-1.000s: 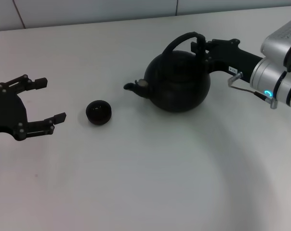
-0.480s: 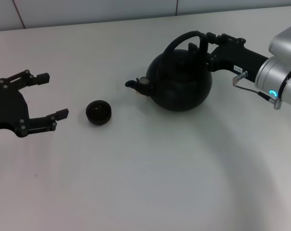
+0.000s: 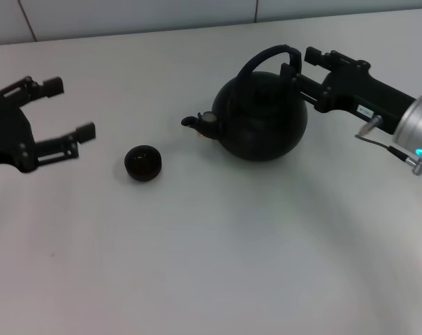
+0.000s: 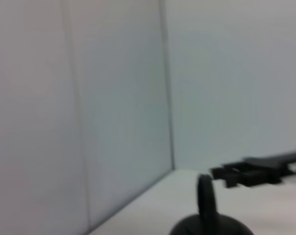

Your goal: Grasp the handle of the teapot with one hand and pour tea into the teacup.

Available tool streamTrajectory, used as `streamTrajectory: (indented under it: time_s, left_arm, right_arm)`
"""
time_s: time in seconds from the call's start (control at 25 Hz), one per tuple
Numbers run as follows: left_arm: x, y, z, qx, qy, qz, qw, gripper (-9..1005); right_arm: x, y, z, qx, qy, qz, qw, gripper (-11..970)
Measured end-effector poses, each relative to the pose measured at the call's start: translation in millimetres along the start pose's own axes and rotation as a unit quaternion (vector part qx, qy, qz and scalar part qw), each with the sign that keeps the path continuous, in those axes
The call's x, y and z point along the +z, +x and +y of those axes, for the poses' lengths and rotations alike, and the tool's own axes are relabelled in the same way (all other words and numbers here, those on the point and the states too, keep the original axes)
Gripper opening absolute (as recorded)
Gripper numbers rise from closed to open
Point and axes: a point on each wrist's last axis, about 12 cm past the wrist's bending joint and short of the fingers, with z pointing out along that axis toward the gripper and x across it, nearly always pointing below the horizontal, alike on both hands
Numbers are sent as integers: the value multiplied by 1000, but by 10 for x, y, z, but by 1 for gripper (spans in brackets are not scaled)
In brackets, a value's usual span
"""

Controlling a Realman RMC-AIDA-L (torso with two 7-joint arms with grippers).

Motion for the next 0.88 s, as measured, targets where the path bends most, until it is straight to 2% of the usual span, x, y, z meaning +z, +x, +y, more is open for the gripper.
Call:
streamTrajectory:
  time_s: [0.08,0.16,0.2,0.24,0.36,0.4,0.52,0.56,0.76,0.88]
  left_arm:
    - [-43,-13,36,-37,-15,-9,999,855]
    - [-43,-13,36,-37,-15,-9,999,855]
    - [-98,-19,80,-71,-33,-17,997,855]
    - [-255,-6,200,-149,-93,-40,984,855]
    - [-312,16,223,-168,-113,-49,978,855]
    - [-383,60,219,-186,-132,-58,972,855]
    - [-447,119,162,-172,-138,-54,974,855]
    - [-476,153,104,-150,-135,-51,978,826]
    - [-445,163,29,-129,-109,-48,984,680]
    - [-434,159,31,-130,-106,-47,985,652]
  right_arm:
    - [-72,-21,23,3,-14,-18,1000,608]
    - [-133,-54,49,4,-30,-38,999,608]
    - [-133,-54,49,4,-30,-38,999,608]
    - [-142,-63,55,4,-33,-42,999,608]
    - [-113,-86,72,2,-41,-45,998,609]
    - [-113,-86,72,2,-41,-45,998,609]
    - [-83,-102,81,0,-47,-45,998,609]
    - [-71,-109,85,0,-49,-45,998,609]
    - [-63,-100,100,4,-53,-43,998,609]
    - [-57,-90,117,5,-56,-41,998,608]
